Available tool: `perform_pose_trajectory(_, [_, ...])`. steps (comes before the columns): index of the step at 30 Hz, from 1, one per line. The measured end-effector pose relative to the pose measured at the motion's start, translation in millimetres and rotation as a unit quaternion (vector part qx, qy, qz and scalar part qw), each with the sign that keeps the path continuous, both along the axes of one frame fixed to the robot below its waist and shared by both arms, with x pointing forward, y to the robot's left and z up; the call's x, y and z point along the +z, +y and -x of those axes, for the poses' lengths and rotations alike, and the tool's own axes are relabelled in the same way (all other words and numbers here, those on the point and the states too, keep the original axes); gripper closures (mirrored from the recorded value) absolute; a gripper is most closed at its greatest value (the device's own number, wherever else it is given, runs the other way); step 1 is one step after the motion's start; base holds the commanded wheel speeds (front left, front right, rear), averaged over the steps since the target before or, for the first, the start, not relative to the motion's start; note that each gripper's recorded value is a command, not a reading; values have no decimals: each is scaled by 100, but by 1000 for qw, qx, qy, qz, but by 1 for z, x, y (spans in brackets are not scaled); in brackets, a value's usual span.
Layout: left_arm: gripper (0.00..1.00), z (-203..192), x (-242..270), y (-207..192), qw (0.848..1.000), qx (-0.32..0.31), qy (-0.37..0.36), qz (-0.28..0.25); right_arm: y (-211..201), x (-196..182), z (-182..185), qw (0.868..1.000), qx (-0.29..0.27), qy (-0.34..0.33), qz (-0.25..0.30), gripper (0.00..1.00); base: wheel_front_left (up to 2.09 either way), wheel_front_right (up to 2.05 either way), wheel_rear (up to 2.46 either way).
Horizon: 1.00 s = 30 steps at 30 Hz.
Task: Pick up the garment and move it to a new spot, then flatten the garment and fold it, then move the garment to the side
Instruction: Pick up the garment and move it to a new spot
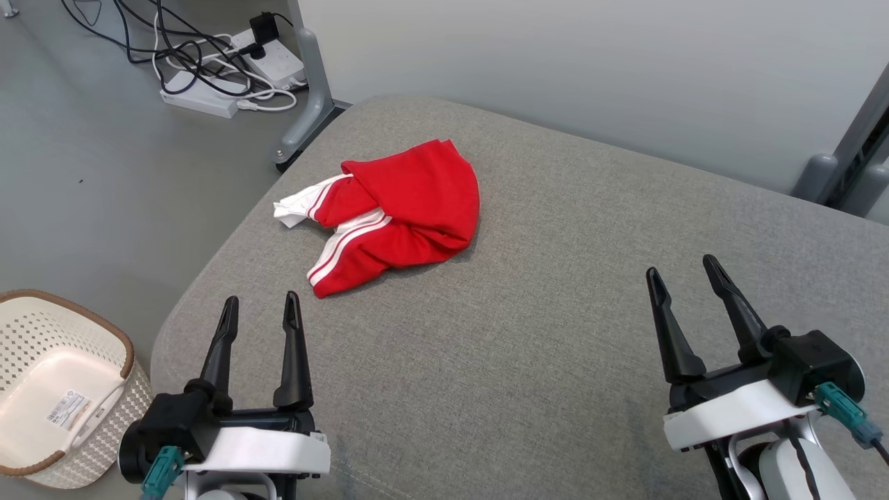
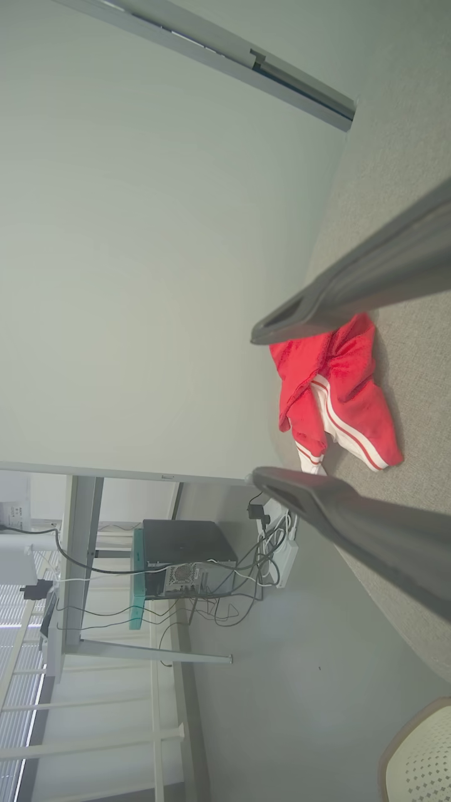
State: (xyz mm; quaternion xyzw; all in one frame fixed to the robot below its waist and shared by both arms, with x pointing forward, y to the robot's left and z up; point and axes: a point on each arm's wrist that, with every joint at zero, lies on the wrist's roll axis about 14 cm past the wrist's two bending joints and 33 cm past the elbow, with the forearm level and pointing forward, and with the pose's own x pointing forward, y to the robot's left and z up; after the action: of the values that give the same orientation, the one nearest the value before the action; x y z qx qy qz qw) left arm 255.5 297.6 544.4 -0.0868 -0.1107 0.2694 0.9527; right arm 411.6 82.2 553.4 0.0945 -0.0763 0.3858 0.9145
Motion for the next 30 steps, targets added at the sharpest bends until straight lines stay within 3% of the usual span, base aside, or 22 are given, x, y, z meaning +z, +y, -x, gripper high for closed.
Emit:
perform_pose_trajectory(18, [0,-22,-16,4,999,-16,23,20,-25,-9,-13,999,-33,7,15,0,0,0,0])
perform_pose_trajectory(24, [0,-67,-31,14,998,-38,59,8,-28,-18,-32,999,-30,13,26,0,0,0,0])
perform_pose_trajectory(30, [0,-126,-59,25,988,-100,117,-8,-46,-37,-55,998,-48,23,37,0,0,0,0])
